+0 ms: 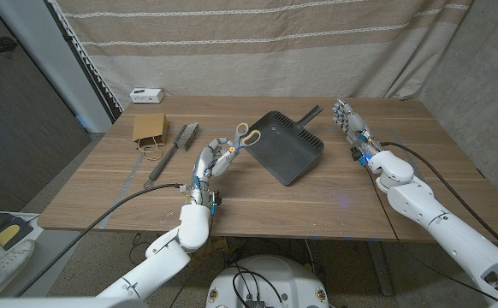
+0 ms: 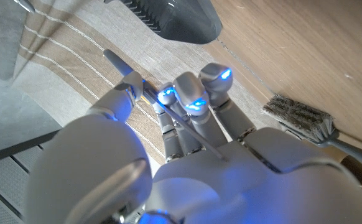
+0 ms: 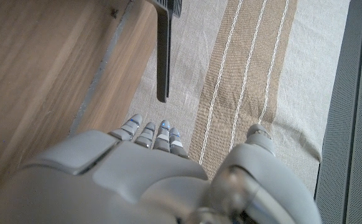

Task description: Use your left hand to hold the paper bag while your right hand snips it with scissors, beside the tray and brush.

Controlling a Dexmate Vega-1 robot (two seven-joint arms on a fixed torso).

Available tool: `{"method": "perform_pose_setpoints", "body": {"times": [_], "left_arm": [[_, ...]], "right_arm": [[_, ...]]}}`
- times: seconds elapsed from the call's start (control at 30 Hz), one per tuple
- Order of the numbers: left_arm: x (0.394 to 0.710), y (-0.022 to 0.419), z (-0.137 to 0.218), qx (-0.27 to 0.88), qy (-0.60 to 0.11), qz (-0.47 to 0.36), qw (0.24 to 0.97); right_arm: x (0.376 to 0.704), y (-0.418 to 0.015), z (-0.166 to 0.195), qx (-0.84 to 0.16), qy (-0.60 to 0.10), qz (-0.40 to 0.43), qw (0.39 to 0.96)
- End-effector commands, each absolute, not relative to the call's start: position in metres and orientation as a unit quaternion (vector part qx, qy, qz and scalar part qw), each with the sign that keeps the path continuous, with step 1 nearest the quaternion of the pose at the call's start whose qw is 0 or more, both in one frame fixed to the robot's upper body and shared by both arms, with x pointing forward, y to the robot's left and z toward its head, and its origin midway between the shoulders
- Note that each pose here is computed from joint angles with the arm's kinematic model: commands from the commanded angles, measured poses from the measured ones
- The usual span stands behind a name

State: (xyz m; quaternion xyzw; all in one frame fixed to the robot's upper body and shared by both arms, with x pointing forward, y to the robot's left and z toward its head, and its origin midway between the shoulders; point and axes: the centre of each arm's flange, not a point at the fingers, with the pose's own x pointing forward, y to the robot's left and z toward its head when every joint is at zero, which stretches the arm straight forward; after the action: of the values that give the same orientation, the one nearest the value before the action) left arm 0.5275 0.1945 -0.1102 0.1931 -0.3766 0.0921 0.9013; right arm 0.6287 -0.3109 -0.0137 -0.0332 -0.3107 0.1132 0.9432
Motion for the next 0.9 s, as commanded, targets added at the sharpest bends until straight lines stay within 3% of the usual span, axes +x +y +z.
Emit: {"method": "perform_pose_setpoints", "body": {"times": [0.03, 0.4, 0.9], "left_arm": [[0.524, 0.205, -0.1, 0.129, -0.354, 0.09, 0.922], [0.52, 0.211, -0.079, 0.104, -0.338, 0.071, 0.933], [0.541, 0.205, -0.052, 0.093, -0.347, 0.056, 0.931]], "right_arm": [[0.625, -0.31, -0.012, -0.028, -0.32, 0.113, 0.94], [0.62, -0.308, -0.004, -0.025, -0.321, 0.105, 0.941], [0.618, -0.325, 0.005, -0.016, -0.318, 0.105, 0.942]]}}
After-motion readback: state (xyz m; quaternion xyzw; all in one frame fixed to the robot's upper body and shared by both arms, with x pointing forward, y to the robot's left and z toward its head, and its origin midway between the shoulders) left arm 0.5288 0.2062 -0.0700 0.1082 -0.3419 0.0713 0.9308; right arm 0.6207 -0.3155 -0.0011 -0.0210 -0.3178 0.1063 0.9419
